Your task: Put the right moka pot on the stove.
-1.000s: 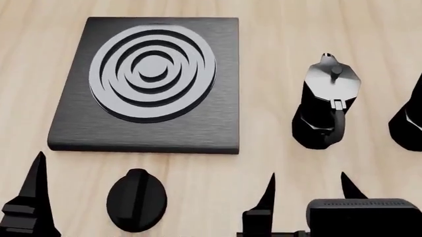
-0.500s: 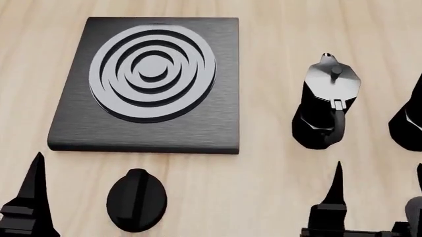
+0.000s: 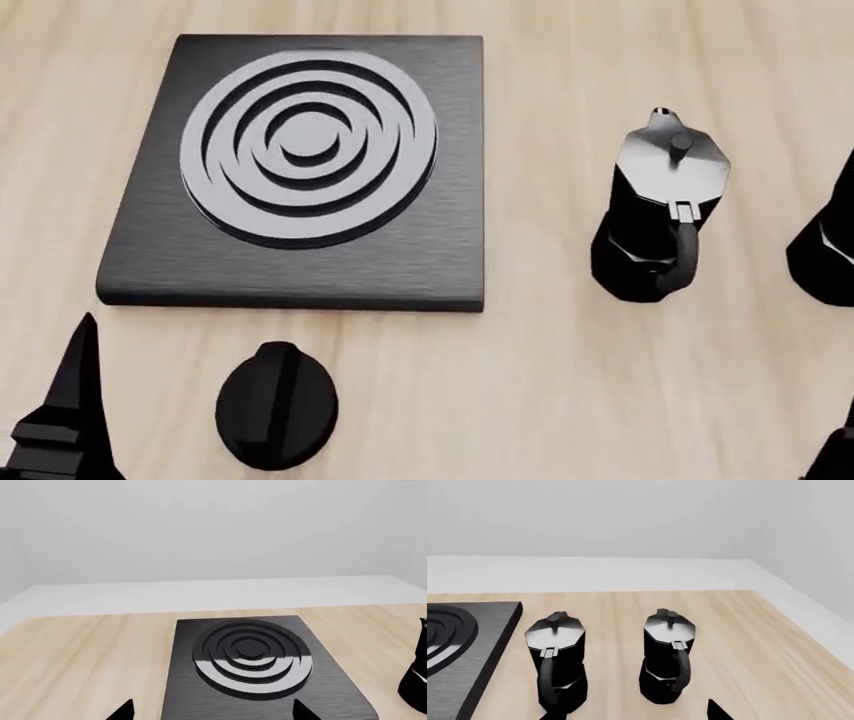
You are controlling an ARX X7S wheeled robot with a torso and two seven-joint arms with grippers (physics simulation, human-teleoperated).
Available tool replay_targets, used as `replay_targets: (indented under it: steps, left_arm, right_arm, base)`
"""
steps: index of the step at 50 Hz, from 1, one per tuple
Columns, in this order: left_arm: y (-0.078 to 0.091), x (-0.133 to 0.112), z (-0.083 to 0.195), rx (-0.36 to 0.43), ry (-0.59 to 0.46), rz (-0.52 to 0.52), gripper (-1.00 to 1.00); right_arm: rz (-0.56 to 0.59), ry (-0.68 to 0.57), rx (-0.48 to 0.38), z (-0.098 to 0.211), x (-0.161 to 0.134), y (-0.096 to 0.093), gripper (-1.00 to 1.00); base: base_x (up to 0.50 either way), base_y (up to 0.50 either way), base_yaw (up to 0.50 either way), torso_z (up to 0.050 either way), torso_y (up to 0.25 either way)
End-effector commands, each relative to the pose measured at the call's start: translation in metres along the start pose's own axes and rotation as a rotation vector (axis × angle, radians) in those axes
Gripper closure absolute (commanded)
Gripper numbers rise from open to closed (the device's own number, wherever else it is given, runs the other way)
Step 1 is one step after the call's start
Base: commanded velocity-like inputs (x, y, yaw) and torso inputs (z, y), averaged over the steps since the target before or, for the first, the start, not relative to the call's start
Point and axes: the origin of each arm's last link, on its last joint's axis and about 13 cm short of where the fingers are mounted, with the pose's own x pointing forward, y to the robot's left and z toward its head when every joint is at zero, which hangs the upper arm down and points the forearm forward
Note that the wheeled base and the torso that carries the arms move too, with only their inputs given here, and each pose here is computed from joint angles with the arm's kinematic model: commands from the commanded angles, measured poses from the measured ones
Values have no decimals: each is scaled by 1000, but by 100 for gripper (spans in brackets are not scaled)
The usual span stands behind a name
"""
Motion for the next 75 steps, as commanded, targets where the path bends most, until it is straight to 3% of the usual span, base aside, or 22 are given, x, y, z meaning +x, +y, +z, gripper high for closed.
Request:
replay_targets:
  steps: [1,5,10,15,22,26,36,37,39,43,46,52,55,67,75]
  left_arm:
    - [0,0,0,-5,2,2,-100]
    - [0,0,-1,-8,3,2,-100]
    - [1,0,-1,-11,3,2,-100]
    - [1,0,0,-12,4,4,-100]
    - [1,1,0,-13,5,5,-100]
    - [1,1,0,-14,6,5,-100]
    - [1,1,0,-12,3,8,-100]
    - [1,1,-1,-12,3,8,-100]
    - [1,1,-1,-10,3,7,-100]
    - [0,0,-1,-4,-1,8,-100]
    - [0,0,-1,-3,-1,8,-100]
    - [0,0,-1,-1,-1,9,-100]
    - [1,0,0,-2,-1,12,-100]
    - [0,0,0,0,1,14,-100]
    - [1,0,-1,-1,0,18,-100]
  right_arm:
    - [-7,12,17,9,4,-18,-100]
    - [4,8,13,1,6,-24,-100]
    - [29,12,16,18,13,-29,-100]
    - [34,28,16,3,19,-32,-100]
    - [9,45,27,18,31,-40,-100]
    - [-10,56,42,-1,34,-44,-100]
    - [-43,66,31,6,45,-50,-100]
    - [-49,68,31,-4,45,-51,-100]
    - [-54,70,39,7,47,-54,-100]
    - [-65,88,37,-10,50,-57,-100]
    - [-71,100,31,-4,54,-59,-100]
    - [-56,120,15,-4,60,-60,-100]
    - [-46,132,3,-18,62,-59,-100]
    - [-15,167,-5,5,85,-63,-100]
    - [-2,183,0,-14,92,-65,-100]
  base:
    - [0,0,0,0,0]
    - [0,0,0,0,0]
    - [0,0,0,0,0]
    - [0,0,0,0,0]
    - [0,0,0,0,0]
    - [0,0,0,0,0]
    - [0,0,0,0,0]
    - [0,0,0,0,0]
    - [0,0,0,0,0]
    - [0,0,0,0,0]
    - [0,0,0,0,0]
    - [0,0,0,0,0]
    - [0,0,0,0,0]
    - [0,0,0,0,0]
    - [0,0,0,0,0]
